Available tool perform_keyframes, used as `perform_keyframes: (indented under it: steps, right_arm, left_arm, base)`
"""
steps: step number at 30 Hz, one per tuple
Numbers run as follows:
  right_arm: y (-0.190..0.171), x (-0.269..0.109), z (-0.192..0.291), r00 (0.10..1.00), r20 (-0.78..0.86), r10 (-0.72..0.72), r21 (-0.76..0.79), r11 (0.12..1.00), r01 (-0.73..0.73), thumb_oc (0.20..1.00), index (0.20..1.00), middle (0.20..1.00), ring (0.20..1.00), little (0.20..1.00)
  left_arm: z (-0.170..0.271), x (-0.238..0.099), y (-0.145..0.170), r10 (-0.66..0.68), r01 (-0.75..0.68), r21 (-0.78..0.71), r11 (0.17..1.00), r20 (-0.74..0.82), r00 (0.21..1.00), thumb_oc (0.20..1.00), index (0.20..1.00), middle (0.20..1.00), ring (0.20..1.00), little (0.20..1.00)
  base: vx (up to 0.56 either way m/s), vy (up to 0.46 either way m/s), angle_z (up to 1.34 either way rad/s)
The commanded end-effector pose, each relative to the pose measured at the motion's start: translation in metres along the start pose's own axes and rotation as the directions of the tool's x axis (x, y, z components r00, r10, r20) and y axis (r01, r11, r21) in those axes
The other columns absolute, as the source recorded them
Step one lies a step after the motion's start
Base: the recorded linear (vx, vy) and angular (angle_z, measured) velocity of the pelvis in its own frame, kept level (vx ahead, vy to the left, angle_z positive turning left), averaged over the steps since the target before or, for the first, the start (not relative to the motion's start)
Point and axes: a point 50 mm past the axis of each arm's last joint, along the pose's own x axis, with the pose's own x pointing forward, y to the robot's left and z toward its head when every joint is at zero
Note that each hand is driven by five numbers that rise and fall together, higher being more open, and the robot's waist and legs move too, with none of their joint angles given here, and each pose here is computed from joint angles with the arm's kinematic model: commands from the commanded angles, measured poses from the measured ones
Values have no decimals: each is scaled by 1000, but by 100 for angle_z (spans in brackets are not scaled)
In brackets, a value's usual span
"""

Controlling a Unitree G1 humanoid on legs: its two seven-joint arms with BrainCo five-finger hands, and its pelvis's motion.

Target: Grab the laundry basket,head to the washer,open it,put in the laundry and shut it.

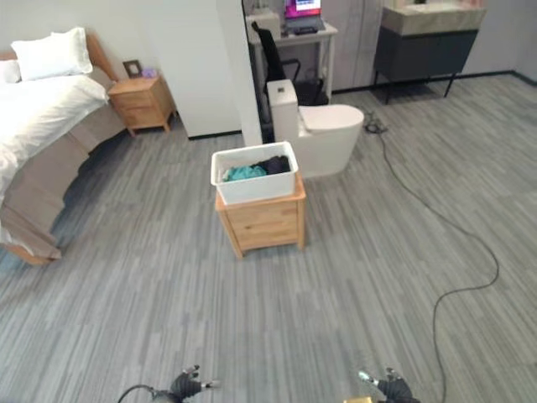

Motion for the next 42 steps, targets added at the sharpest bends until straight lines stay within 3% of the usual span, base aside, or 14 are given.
perform_keyframes:
  steps: [1, 12, 22, 35, 36, 42]
  right_arm:
    - [-6, 1, 20, 994, 107, -14, 28, 1000, 11, 1000, 1000, 1000, 1000, 1000]
    - [-1, 4, 24, 996, 90, -17, -42, 999, 20, 1000, 1000, 1000, 1000, 1000]
    - [17, 7, 21, 998, 56, 32, -62, 998, -29, 1000, 1000, 1000, 1000, 1000]
    - [22, 6, 19, 998, 52, 43, -61, 997, -40, 1000, 1000, 1000, 1000, 1000]
    - [23, 5, 19, 997, 61, 41, -56, 998, -38, 1000, 1000, 1000, 1000, 1000]
    - [27, 5, 42, 984, 168, 64, -63, 997, -54, 1000, 1000, 1000, 1000, 1000]
  left_arm:
    - [19, 4, 11, 59, -51, -117, 992, 67, 996, 1000, 1000, 1000, 1000, 1000]
    - [33, 8, 14, 106, -93, -165, 982, 71, 992, 1000, 1000, 1000, 1000, 1000]
    - [26, 7, 31, 143, -142, -30, 989, 48, 989, 1000, 1000, 1000, 1000, 1000]
    - [32, 6, 41, 178, -178, -7, 984, 81, 981, 1000, 1000, 1000, 1000, 1000]
    - [46, 7, 39, 154, -163, 58, 985, 139, 978, 1000, 1000, 1000, 1000, 1000]
    - [56, 7, 47, 152, -174, 119, 977, 176, 973, 1000, 1000, 1000, 1000, 1000]
  base:
    - [0, 0, 0]
    - [-42, 34, 10]
    - [29, 106, -9]
    - [30, 70, -8]
    - [8, 166, -9]
    - [58, 123, 14]
